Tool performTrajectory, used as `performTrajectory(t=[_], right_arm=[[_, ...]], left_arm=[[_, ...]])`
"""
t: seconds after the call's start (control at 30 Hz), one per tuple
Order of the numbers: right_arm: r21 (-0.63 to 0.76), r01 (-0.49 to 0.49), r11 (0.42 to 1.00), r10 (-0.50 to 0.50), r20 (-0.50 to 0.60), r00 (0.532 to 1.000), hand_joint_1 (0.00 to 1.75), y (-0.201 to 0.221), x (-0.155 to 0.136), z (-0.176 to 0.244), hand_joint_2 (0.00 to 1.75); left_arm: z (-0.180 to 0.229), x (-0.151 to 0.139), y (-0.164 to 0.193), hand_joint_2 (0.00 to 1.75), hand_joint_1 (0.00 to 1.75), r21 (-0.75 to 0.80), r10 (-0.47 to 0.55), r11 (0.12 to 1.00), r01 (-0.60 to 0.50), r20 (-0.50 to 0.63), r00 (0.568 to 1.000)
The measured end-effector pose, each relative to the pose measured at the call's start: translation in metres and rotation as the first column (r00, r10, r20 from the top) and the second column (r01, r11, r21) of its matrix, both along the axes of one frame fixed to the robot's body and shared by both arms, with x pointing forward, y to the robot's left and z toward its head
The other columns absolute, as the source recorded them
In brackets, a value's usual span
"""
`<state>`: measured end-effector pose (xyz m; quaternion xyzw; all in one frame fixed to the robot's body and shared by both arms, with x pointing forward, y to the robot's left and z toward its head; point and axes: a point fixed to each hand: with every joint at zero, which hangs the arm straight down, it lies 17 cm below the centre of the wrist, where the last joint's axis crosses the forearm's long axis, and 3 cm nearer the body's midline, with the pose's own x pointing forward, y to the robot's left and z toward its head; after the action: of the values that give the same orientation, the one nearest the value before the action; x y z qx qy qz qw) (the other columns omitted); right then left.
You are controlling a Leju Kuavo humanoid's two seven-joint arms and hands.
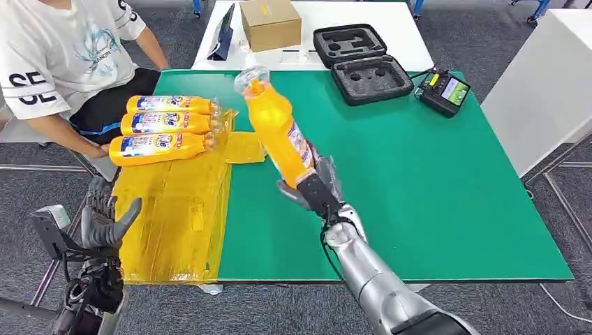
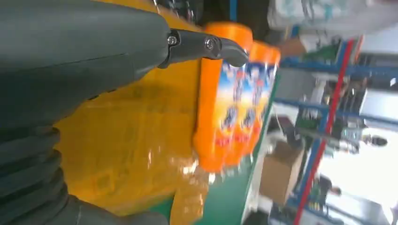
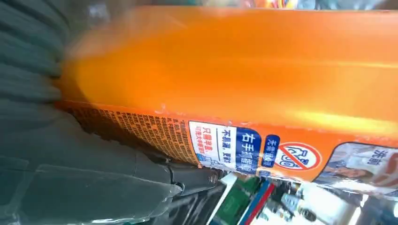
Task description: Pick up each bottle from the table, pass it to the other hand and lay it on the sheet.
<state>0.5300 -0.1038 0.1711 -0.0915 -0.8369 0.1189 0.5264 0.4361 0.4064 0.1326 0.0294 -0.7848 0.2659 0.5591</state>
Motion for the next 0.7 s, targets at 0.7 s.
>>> performTrajectory(t=[0.7], right_arm=[[-0.080,-0.334,0.939,0.316,-0.177,0.932,1.75,0.124,-0.076,-0.068,1.75]], left_arm=[[0.052,0.011,-0.133,1.75,0.00,0.010,-0.384,0.922,0.386,0.116,0.916]])
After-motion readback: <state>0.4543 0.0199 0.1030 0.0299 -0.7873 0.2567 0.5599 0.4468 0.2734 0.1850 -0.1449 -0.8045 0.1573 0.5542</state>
